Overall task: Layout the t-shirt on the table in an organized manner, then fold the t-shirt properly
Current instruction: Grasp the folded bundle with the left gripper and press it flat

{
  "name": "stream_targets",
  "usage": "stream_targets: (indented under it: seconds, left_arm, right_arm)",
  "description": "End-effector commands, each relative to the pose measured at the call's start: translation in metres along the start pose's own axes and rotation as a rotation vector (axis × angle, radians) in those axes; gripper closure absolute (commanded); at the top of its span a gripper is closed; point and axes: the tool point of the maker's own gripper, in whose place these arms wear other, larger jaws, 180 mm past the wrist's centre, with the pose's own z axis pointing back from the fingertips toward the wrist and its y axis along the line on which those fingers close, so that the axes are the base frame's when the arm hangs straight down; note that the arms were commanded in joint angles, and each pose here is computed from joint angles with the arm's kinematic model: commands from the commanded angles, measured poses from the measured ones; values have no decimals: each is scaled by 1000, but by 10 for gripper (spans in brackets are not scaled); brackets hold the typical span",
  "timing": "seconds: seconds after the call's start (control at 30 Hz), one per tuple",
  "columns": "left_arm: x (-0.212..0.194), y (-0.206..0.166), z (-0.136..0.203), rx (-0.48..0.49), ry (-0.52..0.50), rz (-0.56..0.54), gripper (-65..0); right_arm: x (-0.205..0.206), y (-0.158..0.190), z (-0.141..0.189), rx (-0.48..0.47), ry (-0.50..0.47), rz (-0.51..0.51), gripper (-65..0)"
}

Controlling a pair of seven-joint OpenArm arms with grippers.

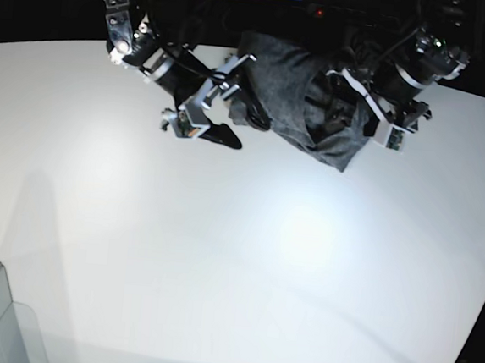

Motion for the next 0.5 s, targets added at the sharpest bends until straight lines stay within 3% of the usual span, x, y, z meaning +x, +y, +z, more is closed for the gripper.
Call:
stream_targets:
  seconds: [0.0, 0.13, 0.3, 0.47]
  left_arm:
    - [9, -1, 2, -4, -35, -1, -400]
    - [18, -1, 0, -4, -53, -5, -260]
    - [25, 0, -2, -5, -71, -8, -1]
    - [38, -2, -5, -13, -101, -10, 0]
  right_arm:
    - [16, 2, 0, 14, -59, 7, -348]
    - [16, 2, 0, 14, -59, 7, -348]
    - [16, 2, 0, 13, -57, 9, -348]
    - [18, -8, 4, -17, -62, 9, -348]
